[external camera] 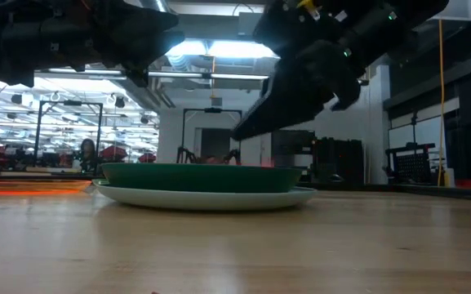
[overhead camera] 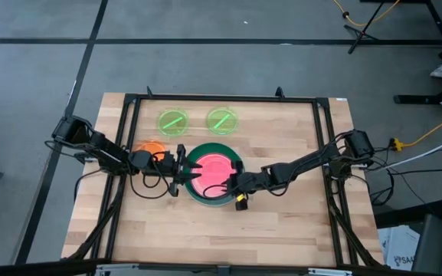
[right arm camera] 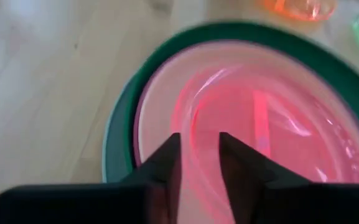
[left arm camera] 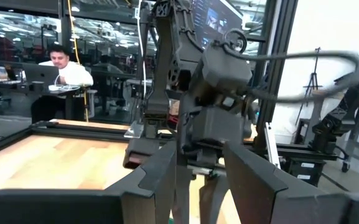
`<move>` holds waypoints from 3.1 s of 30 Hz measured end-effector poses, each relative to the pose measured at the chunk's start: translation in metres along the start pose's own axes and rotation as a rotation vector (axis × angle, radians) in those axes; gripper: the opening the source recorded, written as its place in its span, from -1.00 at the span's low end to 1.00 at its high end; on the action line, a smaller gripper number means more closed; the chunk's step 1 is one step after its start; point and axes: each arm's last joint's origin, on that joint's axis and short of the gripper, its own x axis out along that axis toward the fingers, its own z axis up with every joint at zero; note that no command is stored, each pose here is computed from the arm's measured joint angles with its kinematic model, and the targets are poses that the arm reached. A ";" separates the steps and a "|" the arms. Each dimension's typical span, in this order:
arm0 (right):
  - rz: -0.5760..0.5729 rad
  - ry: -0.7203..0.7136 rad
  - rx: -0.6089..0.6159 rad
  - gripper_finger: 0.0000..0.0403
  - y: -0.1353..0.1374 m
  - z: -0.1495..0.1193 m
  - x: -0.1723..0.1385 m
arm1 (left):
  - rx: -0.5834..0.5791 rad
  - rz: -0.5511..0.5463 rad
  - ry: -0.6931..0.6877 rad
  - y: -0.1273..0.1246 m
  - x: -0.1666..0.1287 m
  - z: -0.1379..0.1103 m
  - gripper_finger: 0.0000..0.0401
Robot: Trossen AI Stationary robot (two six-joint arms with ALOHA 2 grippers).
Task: Stack plastic plates
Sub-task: Stack the red transparent plate on top of the light brown plate, then stack the right green transparent plate on top of the red transparent plate
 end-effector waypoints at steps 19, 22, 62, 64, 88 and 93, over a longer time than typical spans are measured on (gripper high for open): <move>-0.470 -0.006 0.093 -0.16 -0.075 0.022 -0.049 | -0.018 0.010 0.010 0.000 0.000 -0.001 -0.35; -0.525 0.011 0.171 -0.16 -0.101 0.016 -0.049 | -0.020 0.010 0.010 0.000 0.000 -0.001 -0.35; -0.570 0.120 0.920 -0.16 -0.233 -0.100 0.004 | -0.021 0.043 0.017 0.002 0.000 -0.002 -0.35; -0.565 0.103 0.930 -0.16 -0.233 -0.101 0.008 | -0.020 0.043 0.017 0.002 0.000 -0.002 -0.35; -0.608 0.149 0.869 -0.95 -0.233 -0.111 0.016 | -0.020 0.042 0.018 0.002 0.000 -0.002 -0.35; -0.625 0.177 0.819 -0.98 -0.233 -0.107 0.009 | -0.020 0.042 0.018 0.002 0.000 -0.002 -0.35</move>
